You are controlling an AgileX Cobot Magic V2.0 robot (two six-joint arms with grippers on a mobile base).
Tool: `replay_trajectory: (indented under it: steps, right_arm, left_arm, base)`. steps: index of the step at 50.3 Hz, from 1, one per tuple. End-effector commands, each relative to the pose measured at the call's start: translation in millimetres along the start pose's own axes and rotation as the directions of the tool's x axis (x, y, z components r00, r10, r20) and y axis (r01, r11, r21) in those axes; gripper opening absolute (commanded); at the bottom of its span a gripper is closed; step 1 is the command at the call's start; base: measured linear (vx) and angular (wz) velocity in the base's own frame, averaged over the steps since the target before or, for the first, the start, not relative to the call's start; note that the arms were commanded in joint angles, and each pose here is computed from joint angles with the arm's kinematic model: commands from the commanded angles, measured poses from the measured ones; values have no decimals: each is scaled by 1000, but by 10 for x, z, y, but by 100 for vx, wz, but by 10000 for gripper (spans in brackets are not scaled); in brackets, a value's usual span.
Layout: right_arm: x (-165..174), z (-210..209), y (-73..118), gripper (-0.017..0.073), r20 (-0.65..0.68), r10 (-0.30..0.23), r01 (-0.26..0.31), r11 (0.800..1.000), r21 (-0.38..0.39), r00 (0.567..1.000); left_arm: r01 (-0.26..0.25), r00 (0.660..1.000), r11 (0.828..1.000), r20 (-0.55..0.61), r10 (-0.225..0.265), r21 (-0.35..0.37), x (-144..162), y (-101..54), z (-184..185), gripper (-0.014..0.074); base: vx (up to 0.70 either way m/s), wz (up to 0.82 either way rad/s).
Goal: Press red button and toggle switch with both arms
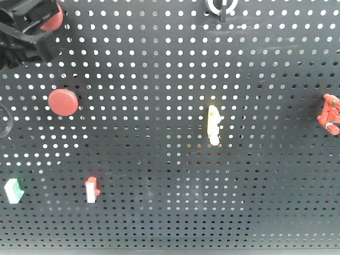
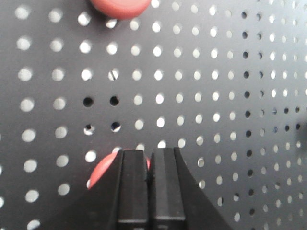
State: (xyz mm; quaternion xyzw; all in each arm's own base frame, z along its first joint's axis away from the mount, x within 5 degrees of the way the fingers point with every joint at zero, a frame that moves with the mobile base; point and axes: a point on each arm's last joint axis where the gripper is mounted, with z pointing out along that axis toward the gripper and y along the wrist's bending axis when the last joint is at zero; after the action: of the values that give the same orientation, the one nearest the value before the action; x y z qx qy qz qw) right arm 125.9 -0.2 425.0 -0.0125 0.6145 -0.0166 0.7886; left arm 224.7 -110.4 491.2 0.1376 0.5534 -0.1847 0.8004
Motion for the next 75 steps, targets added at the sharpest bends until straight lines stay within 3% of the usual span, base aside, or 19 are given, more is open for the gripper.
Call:
replay_trajectory:
  steps: [1,15,24,30,38,47,50,52,56,58,59,65,75]
  right_arm:
    - [-162,5,3,-3,100,-14,15,1000,-5,995]
    - [-162,5,3,-3,100,-14,15,1000,-5,995]
    - [-168,4,4,-3,107,-7,8,1000,-6,994]
    - [-158,41,6,-3,112,-4,5,1000,-9,994]
    - [-143,124,11,-3,135,29,-27,999,-17,990]
    - [-149,211,38,-3,187,106,-98,994,-55,977]
    - [-178,233,106,-3,227,93,-71,992,-105,970]
    - [-199,237,170,-3,258,61,-24,989,-144,964]
    - [-257,267,343,-3,316,-8,88,966,-242,949]
    - [-285,291,420,-3,326,-11,109,952,-285,945]
    - [-428,411,680,-3,332,29,115,907,-405,943]
    - [-579,549,897,-3,318,71,96,873,-479,946]
    - [-766,812,1283,-3,248,94,64,826,-560,964]
  left_arm:
    - [26,998,1000,60,-26,2,-107,-3,34,2]
    - [23,998,1000,60,-23,-5,-356,2,-227,2]
    - [-34,998,999,45,34,-13,-469,3,-510,2]
    - [-44,998,999,51,45,-12,-408,-3,-729,2]
    - [-44,998,999,44,45,-11,-274,-11,-1072,2]
    - [-44,998,999,48,45,-11,-190,-17,-1323,2]
    - [-44,997,999,57,45,-12,-201,-17,-1366,2]
    - [-44,997,999,59,45,-12,-203,-17,-1383,2]
    - [-43,997,999,62,44,-12,-205,-18,-1384,2]
    - [-43,997,999,63,44,-12,-206,-18,-1384,2]
    - [-43,997,999,63,44,-12,-206,-18,-1384,2]
    - [-43,997,999,63,44,-12,-206,-18,-1384,2]
    - [-43,997,999,63,44,-12,-206,-18,-1384,2]
  base:
    - [0,0]
    - [0,0]
    - [0,0]
    - [0,0]
    - [0,0]
    - [0,0]
    - [0,0]
    - [0,0]
    - [0,0]
    - [0,0]
    - [0,0]
    - [0,0]
    - [0,0]
